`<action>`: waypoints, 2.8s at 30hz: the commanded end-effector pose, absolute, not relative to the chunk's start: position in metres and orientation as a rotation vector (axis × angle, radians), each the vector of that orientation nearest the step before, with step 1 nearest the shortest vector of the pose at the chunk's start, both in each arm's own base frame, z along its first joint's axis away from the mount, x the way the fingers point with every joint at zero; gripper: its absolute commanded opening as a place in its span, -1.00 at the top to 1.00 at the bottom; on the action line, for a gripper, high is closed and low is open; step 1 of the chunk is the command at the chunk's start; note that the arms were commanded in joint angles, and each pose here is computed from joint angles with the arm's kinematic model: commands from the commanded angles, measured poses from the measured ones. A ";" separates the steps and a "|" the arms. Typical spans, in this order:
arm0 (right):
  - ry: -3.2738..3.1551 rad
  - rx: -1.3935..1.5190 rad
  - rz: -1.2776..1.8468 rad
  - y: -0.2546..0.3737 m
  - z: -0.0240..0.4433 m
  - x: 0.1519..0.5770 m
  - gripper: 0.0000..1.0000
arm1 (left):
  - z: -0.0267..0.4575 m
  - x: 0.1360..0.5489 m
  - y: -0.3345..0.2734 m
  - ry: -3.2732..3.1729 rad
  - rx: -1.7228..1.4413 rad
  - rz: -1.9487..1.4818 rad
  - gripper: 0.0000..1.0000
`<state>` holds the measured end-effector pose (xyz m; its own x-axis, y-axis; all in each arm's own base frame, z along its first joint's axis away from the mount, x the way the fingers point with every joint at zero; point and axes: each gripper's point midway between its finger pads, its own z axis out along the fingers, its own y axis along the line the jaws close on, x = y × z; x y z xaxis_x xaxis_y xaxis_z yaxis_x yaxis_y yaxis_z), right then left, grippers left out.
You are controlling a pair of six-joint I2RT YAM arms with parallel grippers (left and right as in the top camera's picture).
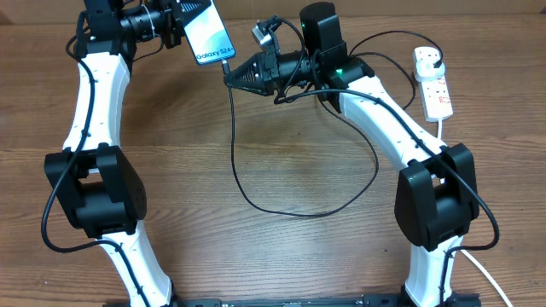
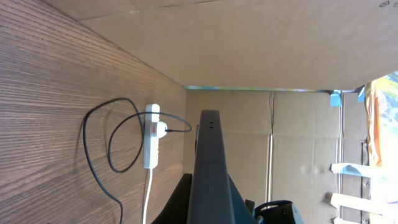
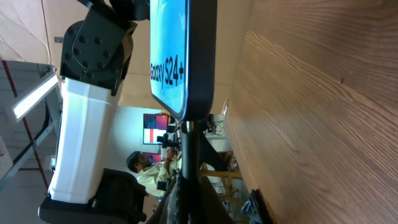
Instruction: Plug charger to phone and switch on socket
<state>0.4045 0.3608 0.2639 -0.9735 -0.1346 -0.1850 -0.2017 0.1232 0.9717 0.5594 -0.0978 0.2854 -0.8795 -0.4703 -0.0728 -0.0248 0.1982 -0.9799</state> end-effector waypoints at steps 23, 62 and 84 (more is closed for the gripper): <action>2.305 -0.387 2.051 0.362 0.267 0.401 0.93 | 0.287 0.563 -0.106 2.118 -0.452 -1.698 0.92; 2.279 -0.439 2.077 0.361 0.272 0.397 0.93 | 0.292 0.549 -0.108 2.130 -0.353 -1.780 0.92; 2.280 -0.432 2.070 0.361 0.271 0.398 0.93 | 0.292 0.550 -0.115 2.135 -0.377 -1.785 0.92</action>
